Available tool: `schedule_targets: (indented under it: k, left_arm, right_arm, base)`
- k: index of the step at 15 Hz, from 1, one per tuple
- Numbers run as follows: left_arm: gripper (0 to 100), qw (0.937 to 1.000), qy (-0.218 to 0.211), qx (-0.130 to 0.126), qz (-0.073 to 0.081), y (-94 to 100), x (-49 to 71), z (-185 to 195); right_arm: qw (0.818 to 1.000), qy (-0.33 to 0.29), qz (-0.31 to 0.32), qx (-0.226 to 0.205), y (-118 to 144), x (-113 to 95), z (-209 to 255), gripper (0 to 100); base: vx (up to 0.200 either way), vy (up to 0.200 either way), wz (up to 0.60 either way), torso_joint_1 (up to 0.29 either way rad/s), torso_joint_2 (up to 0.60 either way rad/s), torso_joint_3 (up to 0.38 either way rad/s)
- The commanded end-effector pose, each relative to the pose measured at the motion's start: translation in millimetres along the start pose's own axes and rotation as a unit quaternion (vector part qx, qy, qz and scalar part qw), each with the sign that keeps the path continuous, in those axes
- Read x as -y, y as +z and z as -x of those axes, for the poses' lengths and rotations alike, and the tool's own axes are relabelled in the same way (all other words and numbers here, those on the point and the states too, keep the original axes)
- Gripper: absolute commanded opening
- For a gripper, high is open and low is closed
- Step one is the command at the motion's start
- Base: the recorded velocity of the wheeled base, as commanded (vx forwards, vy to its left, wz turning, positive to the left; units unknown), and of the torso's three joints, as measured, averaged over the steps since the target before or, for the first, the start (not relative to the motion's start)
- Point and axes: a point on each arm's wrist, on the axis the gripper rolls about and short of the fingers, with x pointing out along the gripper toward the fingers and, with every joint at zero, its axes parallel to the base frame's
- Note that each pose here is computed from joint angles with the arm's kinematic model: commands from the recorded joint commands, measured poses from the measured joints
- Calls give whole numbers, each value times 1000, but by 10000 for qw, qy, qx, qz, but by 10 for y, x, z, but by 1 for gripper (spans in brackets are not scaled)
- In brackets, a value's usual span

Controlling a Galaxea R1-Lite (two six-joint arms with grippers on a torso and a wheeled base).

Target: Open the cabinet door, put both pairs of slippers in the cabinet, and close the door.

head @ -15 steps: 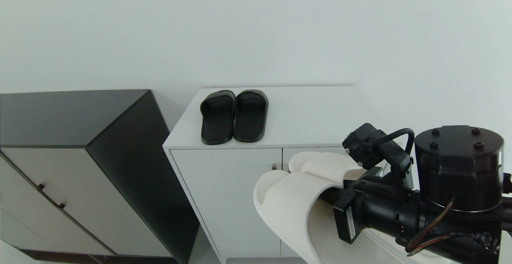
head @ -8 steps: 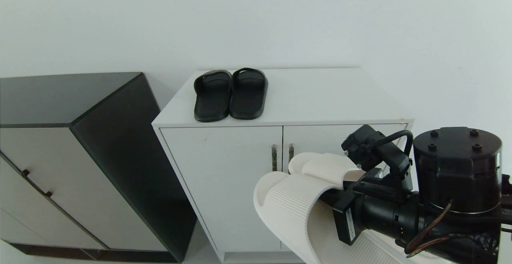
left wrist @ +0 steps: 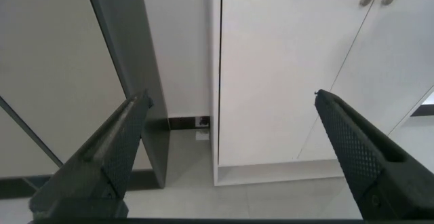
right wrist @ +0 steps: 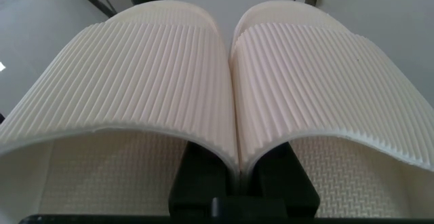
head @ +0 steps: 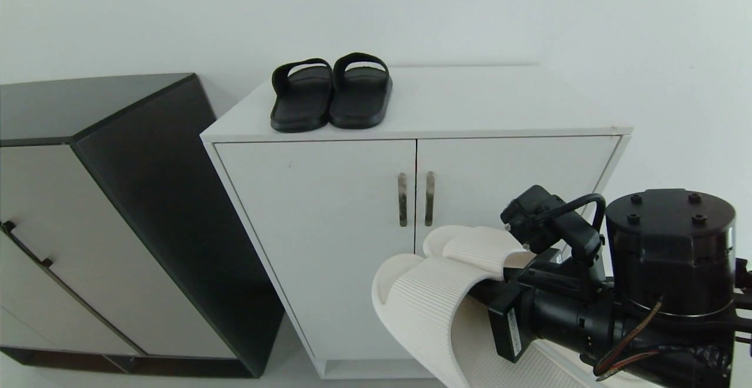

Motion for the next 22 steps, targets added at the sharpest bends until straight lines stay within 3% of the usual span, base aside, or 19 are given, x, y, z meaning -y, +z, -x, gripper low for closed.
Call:
schedule_targets:
  k: [1,13,17,19,21,22]
  left_arm:
    - [100,10000,-3,-6,4,0,0,-1]
    - [100,10000,-11,-6,-11,0,0,-1]
    - [100,10000,-26,-29,-18,-3,1,-2]
    - [100,9996,-33,-282,-3,8,0,-40]
    - [100,9996,-95,-275,-13,8,-3,-39]
    - [100,9994,-158,-297,-98,15,-5,-44]
  right_arm:
    - [10000,-2,6,-19,-9,-4,-8,0]
    - [10000,2,23,-80,-42,-3,-15,0]
    - [9999,-1,30,-117,-57,-6,-39,0]
    - [9999,11,29,-164,-79,-8,-59,0]
    - [9999,13,24,-134,-69,-7,-47,0]
    - [9999,22,31,-111,-61,-10,-34,0]
  base:
    - [0,0,0,-154,481,330]
    - [0,0,0,-77,435,351]
    - [0,0,0,1,68,65]
    - [0,0,0,0,0,0]
    - [0,0,0,0,0,0]
    - [0,0,0,0,0,0]
